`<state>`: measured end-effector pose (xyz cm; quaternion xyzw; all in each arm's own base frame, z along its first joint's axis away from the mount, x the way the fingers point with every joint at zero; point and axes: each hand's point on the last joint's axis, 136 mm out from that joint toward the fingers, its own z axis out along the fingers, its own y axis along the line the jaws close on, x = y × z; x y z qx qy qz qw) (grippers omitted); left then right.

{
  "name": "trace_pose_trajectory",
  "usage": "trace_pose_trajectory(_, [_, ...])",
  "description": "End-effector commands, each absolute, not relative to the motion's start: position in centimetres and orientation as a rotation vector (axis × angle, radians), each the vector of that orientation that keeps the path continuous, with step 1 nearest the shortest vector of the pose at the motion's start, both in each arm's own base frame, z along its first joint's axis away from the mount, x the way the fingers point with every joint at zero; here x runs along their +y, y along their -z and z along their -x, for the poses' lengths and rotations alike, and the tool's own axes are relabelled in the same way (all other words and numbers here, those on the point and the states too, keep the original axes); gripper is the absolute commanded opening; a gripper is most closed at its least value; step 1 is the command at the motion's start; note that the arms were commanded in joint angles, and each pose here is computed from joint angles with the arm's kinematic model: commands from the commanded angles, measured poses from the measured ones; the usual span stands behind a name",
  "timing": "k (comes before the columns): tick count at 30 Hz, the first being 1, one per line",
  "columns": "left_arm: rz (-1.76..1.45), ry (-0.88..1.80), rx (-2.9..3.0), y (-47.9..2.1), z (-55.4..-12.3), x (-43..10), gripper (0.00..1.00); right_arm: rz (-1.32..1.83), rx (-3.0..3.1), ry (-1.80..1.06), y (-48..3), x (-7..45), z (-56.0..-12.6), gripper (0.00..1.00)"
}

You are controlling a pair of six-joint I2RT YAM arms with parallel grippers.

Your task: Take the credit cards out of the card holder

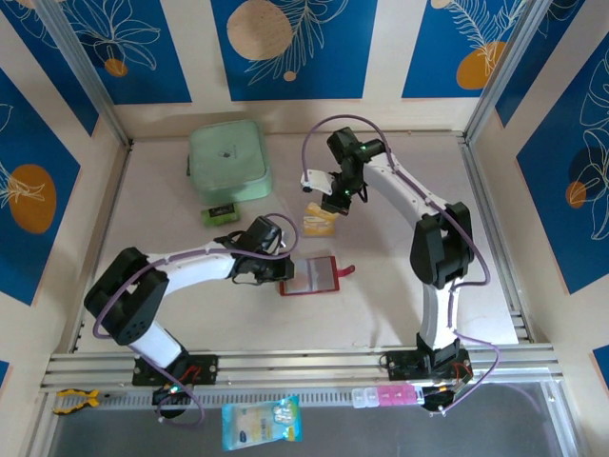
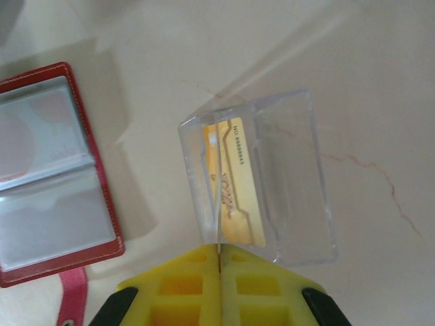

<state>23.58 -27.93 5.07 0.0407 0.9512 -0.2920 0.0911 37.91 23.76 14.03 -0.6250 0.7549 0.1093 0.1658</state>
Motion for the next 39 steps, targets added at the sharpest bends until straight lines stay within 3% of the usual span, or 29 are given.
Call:
trace_pose_trajectory(1, [-0.090, 0.829, 2.833, -5.1, -23.3, -26.9, 0.11, 1.843, 2.124, -0.346, -14.0, 23.7, -38.0, 0.00])
trace_pose_trajectory(15, [-0.062, 0.770, 2.833, -4.9, -23.5, -25.5, 0.11, 1.921, 2.211, -0.409, -9.2, 23.6, -38.1, 0.00])
trace_pose_trajectory(19, [-0.056, 0.775, 2.833, -4.8, -23.5, -25.3, 0.11, 1.894, 2.240, -0.390, -8.9, 23.5, -38.4, 0.13])
trace_pose_trajectory(24, [-0.059, 0.780, 2.825, -5.1, -23.7, -25.4, 0.11, 1.817, 2.250, -0.322, -10.1, 23.4, -39.1, 0.20])
trace_pose_trajectory(34, [-0.066, 0.777, 2.821, -5.1, -24.0, -25.3, 0.10, 1.495, 2.353, -0.321, -12.8, 23.9, -37.3, 0.17])
trace_pose_trajectory(39, [-0.067, 0.773, 2.828, -4.7, -23.9, -25.2, 0.09, 1.185, 2.492, -0.519, -13.4, 26.1, -34.6, 0.14])
